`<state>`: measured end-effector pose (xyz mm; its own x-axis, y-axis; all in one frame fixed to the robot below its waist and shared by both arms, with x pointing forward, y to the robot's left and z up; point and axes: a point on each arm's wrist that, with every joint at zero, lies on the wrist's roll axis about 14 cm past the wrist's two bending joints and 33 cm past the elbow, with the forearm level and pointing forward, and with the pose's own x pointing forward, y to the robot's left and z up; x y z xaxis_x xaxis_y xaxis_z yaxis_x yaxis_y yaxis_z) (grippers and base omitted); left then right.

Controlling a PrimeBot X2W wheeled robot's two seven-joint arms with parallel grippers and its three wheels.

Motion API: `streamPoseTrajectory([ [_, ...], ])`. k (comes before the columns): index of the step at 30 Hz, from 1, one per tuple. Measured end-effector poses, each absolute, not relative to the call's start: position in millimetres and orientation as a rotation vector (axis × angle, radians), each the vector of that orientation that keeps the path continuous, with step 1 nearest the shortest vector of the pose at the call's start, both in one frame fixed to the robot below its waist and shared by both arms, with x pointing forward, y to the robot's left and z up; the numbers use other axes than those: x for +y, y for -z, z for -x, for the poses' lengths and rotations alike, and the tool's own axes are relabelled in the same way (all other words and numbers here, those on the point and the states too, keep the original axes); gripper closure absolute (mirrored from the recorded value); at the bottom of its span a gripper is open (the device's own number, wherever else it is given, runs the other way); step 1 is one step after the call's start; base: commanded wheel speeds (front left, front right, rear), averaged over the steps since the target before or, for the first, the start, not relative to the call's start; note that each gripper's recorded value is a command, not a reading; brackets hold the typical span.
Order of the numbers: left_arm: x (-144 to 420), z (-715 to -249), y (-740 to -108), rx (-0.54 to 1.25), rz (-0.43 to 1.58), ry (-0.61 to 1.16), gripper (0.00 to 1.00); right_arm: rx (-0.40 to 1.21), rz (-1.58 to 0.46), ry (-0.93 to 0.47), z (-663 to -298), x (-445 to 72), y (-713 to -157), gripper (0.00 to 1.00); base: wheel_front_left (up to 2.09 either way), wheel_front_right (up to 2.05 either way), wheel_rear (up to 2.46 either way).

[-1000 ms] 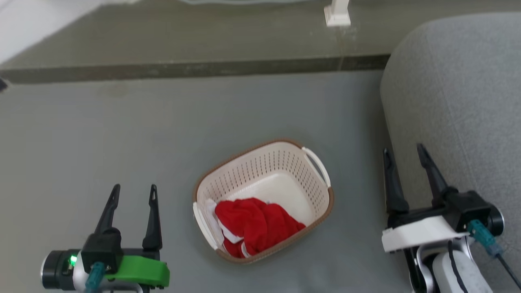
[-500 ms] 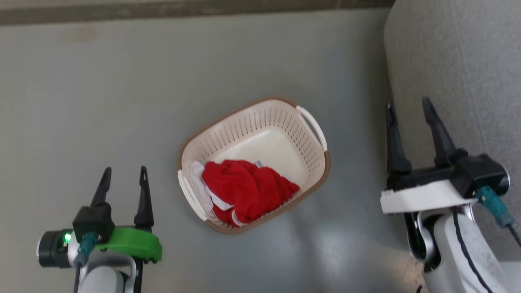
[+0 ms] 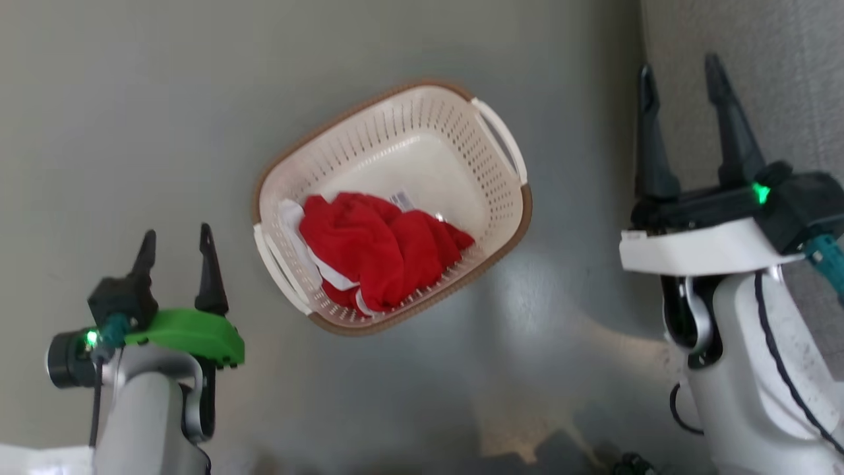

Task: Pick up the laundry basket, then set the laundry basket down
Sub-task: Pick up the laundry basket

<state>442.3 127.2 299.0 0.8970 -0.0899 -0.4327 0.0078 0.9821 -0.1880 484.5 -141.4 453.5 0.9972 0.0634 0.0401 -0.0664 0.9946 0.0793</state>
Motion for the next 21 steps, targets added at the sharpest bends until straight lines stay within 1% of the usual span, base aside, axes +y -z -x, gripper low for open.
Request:
streamPoseTrajectory([
  [5, 126.1, -450.0, -266.8, 0.524, 0.201, 0.034, 0.0, -0.036, -0.073, -0.061, -501.9, -144.3, -440.9, 0.0, 0.0, 0.0, 0.0],
  [13, 112.7, -473.5, -229.0, 0.572, 0.219, 0.057, 0.0, -0.015, -0.07, -0.051, -524.4, -149.4, -413.6, 0.0, 0.0, 0.0, 0.0],
  [18, 102.4, -472.0, -203.7, 0.625, 0.23, 0.083, 0.0, 0.011, -0.063, -0.044, -532.7, -152.4, -394.1, 0.0, 0.0, 0.0, 0.0],
  [21, 96.3, -462.2, -188.3, 0.674, 0.234, 0.103, 0.0, 0.027, -0.061, -0.044, -535.5, -153.1, -384.2, 0.0, 0.0, 0.0, 0.0],
])
